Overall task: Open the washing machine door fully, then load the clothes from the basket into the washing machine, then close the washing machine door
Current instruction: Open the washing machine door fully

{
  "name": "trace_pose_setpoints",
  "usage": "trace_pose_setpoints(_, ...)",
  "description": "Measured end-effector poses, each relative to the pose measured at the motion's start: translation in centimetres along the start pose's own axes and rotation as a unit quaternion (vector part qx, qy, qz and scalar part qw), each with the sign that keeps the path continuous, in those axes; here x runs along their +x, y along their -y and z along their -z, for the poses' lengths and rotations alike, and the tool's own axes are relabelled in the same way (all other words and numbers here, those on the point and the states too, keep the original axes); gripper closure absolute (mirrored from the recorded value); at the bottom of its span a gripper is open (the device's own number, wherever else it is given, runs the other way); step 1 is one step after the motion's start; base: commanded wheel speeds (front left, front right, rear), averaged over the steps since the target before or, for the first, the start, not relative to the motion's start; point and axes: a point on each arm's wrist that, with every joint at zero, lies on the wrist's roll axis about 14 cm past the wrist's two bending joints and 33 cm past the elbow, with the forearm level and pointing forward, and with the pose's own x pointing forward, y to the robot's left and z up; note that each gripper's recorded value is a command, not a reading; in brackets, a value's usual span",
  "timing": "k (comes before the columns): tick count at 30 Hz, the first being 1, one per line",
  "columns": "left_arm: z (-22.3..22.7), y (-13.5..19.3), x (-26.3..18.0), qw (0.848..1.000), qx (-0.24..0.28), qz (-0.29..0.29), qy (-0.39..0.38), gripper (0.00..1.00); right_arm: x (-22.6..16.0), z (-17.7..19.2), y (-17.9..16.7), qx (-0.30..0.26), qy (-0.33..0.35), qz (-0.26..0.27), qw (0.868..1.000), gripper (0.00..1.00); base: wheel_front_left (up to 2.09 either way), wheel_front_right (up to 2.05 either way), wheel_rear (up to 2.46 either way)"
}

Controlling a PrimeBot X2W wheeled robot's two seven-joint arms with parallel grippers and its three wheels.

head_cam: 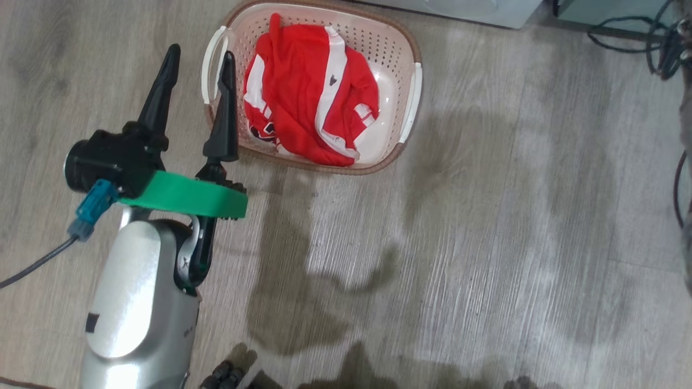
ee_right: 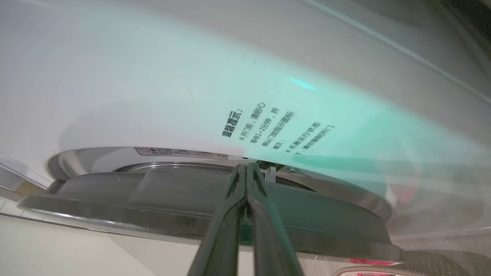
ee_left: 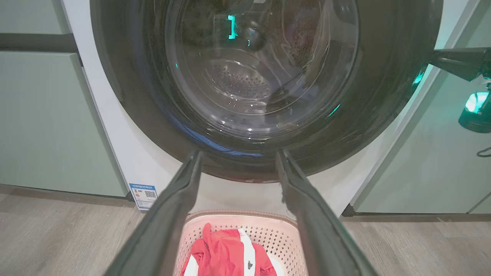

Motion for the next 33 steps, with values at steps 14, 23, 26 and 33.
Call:
trace_pose_setpoints(14,0.7,-0.4,0.2,1.0,0.004,-0.005,-0.008,0.0,2.0,1.7,0.0,-0.011,-0.059,0.023,0.998,1.0,0.0,0.0,0.0)
trace_pose_setpoints(23,0.5,-0.2,0.1,1.0,0.003,-0.002,-0.008,0.0,1.7,2.3,-0.4,0.009,-0.094,0.022,0.995,1.0,0.0,0.0,0.0)
trace_pose_setpoints(26,0.3,0.0,0.1,1.0,0.002,0.0,-0.005,0.0,1.3,2.6,-1.3,0.009,-0.113,0.012,0.993,1.0,0.0,0.0,0.0)
trace_pose_setpoints(33,-0.5,0.3,0.0,1.0,0.001,0.0,0.002,0.0,0.0,3.7,-1.9,0.01,-0.152,0.001,0.988,1.0,0.0,0.0,0.0)
